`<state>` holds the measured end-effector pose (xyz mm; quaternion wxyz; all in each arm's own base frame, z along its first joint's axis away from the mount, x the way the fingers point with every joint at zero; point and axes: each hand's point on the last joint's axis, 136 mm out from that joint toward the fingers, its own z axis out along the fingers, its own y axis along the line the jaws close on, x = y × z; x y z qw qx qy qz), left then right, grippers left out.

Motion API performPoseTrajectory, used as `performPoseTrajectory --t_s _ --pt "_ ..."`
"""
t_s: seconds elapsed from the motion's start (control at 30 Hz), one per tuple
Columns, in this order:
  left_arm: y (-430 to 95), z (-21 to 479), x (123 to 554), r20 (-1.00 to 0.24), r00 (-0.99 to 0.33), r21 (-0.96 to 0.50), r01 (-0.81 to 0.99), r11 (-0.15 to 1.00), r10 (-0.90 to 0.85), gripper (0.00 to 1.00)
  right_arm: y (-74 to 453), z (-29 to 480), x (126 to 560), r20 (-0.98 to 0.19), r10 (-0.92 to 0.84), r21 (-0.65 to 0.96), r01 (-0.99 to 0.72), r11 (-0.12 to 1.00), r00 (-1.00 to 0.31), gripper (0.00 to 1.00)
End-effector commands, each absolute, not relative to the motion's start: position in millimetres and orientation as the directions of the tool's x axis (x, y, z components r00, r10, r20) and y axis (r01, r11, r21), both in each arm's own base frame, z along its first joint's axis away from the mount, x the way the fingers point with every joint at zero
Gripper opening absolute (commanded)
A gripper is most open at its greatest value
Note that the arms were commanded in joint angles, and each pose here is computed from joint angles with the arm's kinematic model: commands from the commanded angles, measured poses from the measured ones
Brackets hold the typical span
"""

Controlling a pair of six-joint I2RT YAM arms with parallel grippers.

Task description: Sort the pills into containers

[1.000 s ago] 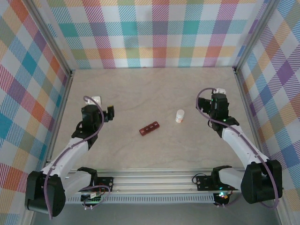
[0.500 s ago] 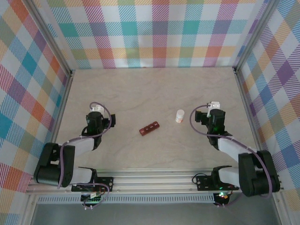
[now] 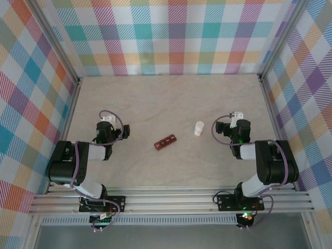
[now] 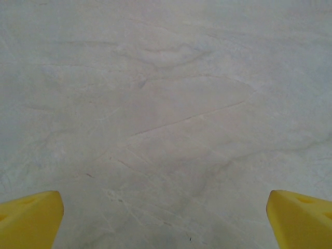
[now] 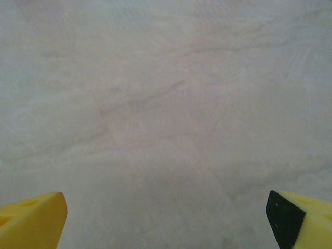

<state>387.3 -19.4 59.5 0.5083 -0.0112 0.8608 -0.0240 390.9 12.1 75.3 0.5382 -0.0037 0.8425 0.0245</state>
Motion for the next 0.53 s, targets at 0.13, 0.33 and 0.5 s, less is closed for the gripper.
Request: performPoseTrajectory --t_s 0.13,0.33,0.5 --pt "-14.7 78.1 399.2 -0.907 -0.418 -0.049 -0.035 0.998 -0.059 1.0 19.5 91.8 398.4 -0.927 0.043 0.077 -0.078 0.994 -0.373 0.99" --pt "-14.4 77.8 399.1 -0.906 -0.42 -0.049 -0.035 0.998 -0.059 1.0 24.1 90.8 398.9 -0.923 0.034 0.081 -0.108 0.991 -0.383 0.99" --pt "-14.5 77.8 399.1 -0.906 -0.42 -0.049 -0.035 0.998 -0.06 1.0 24.1 92.0 397.8 -0.925 0.036 0.084 -0.111 0.99 -0.377 0.99"
